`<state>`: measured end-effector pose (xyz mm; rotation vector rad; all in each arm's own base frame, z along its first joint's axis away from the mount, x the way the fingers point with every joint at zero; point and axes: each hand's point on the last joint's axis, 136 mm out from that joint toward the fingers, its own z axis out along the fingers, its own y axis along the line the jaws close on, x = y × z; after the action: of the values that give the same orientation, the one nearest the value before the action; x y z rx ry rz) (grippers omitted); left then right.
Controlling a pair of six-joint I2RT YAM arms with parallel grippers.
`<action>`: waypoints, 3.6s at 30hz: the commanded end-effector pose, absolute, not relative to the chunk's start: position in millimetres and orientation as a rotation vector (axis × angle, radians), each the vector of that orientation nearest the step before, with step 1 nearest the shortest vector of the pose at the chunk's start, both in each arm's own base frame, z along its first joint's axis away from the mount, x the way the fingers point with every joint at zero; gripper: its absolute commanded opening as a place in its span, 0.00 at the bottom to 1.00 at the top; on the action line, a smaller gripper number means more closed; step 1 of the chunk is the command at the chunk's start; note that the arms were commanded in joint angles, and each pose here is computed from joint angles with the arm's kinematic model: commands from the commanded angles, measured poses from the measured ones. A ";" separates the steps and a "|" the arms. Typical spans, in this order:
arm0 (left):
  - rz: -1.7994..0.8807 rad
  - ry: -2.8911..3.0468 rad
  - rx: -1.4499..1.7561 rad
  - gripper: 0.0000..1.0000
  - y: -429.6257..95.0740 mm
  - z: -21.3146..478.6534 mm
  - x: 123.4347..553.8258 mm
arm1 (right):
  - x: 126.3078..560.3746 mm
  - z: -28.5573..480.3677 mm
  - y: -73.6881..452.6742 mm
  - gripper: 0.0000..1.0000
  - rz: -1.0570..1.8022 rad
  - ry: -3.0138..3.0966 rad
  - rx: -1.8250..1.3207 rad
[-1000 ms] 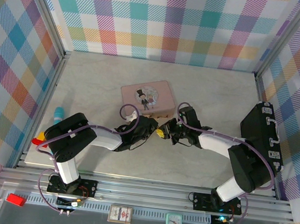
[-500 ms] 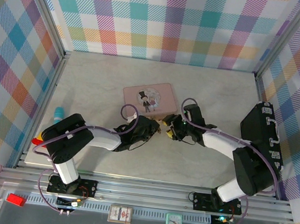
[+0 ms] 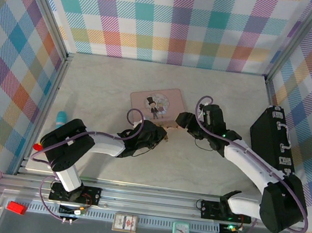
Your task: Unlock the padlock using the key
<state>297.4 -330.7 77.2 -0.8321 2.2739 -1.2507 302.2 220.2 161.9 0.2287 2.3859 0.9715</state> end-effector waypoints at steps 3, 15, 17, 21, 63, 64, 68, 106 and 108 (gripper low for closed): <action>-1.309 2.327 -0.807 0.00 -334.0 81.5 291.7 | 293.1 169.8 224.1 0.65 0.734 2.269 -0.243; -1.304 2.348 -0.803 0.00 -323.9 78.8 296.0 | 268.7 182.3 255.5 0.69 0.286 1.883 -0.836; -1.338 2.340 -0.792 0.00 -327.7 80.1 296.0 | 266.7 175.4 257.3 0.67 0.220 1.848 -0.894; -1.397 2.310 -0.810 0.00 -329.7 80.6 295.3 | 265.8 160.3 259.6 0.63 0.154 1.805 -0.954; -1.405 2.299 -0.759 0.00 -317.1 91.8 307.1 | 257.9 103.7 298.8 0.44 0.135 1.635 -1.051; -1.404 2.297 -0.761 0.00 -316.8 91.8 307.4 | 258.0 104.1 299.1 0.44 0.131 1.631 -1.049; -1.408 2.300 -0.765 0.00 -317.7 90.2 307.3 | 257.8 104.0 298.2 0.40 0.123 1.628 -1.050; -1.440 2.274 -0.750 0.00 -318.7 104.7 307.1 | 272.2 108.9 277.9 0.07 0.197 1.814 -0.689; -1.434 2.274 -0.749 0.00 -317.9 104.9 307.3 | 269.4 114.3 275.3 0.06 0.258 1.836 -0.648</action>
<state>308.7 -314.1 84.8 -0.7779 2.3062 -1.3530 257.2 288.7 94.9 -0.8305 1.7959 0.2304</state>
